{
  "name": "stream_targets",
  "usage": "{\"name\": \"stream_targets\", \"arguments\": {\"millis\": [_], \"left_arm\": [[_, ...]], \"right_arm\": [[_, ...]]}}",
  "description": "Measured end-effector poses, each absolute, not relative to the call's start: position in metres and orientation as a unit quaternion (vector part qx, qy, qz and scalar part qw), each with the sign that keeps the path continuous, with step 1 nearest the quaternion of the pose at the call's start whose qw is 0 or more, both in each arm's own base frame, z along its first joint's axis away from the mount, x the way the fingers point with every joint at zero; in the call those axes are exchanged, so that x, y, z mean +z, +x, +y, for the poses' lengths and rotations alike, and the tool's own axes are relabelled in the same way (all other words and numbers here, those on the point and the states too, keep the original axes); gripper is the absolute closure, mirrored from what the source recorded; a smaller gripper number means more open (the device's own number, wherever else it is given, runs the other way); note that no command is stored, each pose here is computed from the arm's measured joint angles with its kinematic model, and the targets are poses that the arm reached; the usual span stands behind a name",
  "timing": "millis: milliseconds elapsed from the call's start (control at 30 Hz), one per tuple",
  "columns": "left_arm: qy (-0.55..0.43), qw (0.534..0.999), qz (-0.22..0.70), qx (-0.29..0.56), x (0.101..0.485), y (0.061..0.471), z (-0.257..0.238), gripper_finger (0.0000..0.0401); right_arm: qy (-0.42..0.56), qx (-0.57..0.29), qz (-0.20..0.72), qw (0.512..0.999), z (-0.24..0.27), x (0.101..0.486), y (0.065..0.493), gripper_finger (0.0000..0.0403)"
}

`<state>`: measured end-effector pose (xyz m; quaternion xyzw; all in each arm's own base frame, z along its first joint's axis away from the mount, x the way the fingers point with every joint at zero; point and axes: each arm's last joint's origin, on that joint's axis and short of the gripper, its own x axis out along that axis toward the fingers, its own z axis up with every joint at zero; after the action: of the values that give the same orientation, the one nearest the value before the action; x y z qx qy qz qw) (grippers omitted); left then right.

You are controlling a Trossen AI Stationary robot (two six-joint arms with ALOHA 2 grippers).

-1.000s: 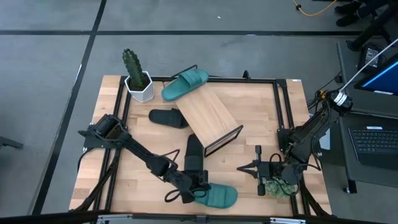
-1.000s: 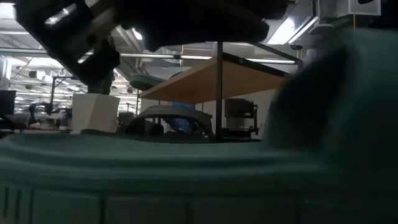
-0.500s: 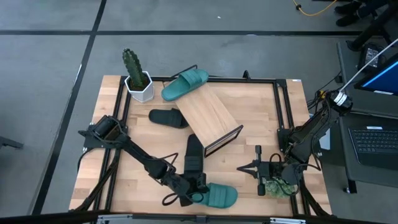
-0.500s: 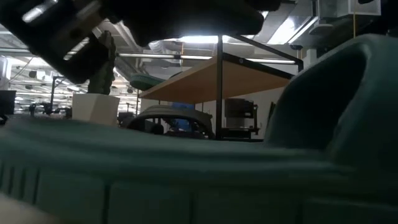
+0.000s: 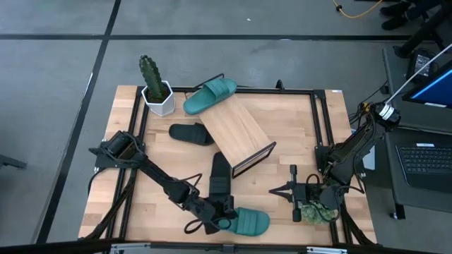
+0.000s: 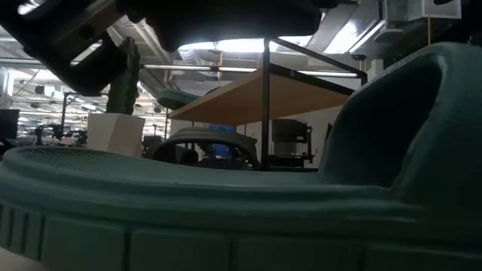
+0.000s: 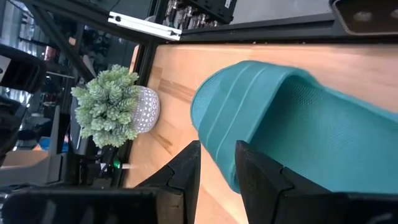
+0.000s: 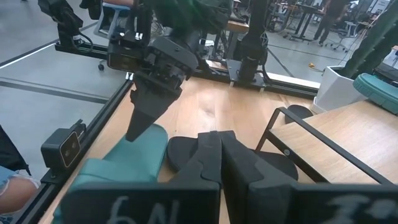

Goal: Pick and place slides into the shelf
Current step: Put the green slipper onto the shelf

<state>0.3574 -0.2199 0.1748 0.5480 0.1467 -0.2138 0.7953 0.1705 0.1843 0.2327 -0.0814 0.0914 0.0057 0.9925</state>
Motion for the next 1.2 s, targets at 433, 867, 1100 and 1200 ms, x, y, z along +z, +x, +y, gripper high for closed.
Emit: {"name": "stream_targets", "arguments": {"millis": [433,867,1100,1200], "left_arm": [[0.547,0.796,0.149,-0.21,0.1748,0.3577,-0.2192,0.0309],[0.546,0.797,0.151,-0.209,0.1747,0.3586,-0.2176,0.0309],[0.545,0.798,0.151,-0.208,0.1747,0.3589,-0.2171,0.0303],[0.533,0.806,0.155,-0.205,0.1747,0.3593,-0.2164,0.0283]], "right_arm": [[-0.084,0.006,0.093,0.992,0.1843,0.2323,0.1705,0.04],[-0.083,0.006,0.094,0.992,0.1844,0.2322,0.1704,0.04],[-0.083,0.006,0.094,0.992,0.1843,0.2323,0.1704,0.04],[-0.083,0.006,0.094,0.992,0.1844,0.2323,0.1704,0.04]]}}
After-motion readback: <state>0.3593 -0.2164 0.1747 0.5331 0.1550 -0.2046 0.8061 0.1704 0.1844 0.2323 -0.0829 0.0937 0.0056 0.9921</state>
